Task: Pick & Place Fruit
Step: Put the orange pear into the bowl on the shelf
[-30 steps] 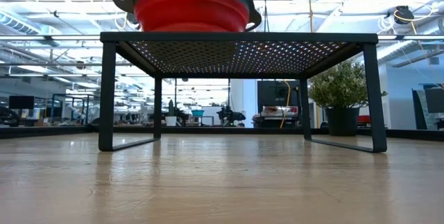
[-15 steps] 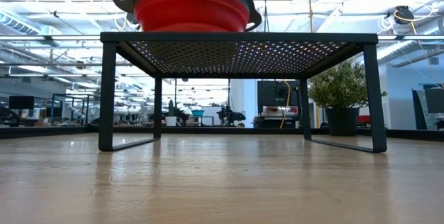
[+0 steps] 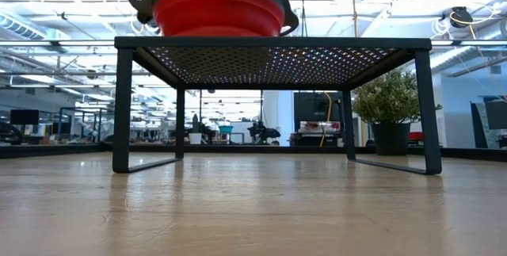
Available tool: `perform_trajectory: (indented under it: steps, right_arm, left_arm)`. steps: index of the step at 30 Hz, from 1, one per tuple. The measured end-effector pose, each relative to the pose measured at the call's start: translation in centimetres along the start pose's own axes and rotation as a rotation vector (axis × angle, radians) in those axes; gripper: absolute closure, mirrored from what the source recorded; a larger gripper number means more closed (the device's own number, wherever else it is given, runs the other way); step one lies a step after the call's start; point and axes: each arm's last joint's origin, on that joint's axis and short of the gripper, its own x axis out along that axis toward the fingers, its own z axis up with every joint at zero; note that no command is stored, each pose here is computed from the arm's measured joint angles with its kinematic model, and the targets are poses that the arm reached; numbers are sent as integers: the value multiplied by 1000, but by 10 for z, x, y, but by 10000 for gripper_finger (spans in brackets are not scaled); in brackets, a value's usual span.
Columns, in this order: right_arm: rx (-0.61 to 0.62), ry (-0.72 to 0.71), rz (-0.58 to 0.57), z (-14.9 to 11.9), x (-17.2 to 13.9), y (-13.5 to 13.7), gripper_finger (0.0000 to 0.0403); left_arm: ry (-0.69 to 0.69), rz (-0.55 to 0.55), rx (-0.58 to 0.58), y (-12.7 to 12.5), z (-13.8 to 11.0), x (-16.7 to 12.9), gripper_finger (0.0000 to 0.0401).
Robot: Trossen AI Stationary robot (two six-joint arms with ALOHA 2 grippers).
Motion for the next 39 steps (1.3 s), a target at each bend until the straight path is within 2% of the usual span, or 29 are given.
perform_trajectory:
  steps: [6, 13, 25, 39]
  right_arm:
    - [0, 3, 1, 0, 0, 0, 401]
    - [-1, 3, 1, 0, 0, 0, 402]
    - [0, 3, 1, 0, 0, 0, 402]
    - [-2, 3, 1, 0, 0, 0, 402]
  left_arm:
    - [-15, 9, -69, 2, 3, 1, 401]
    - [-7, 11, -82, 2, 1, 1, 401]
    - [32, 39, -18, -3, -8, 1, 401]
    - [47, 21, -13, -5, -10, 0, 401]
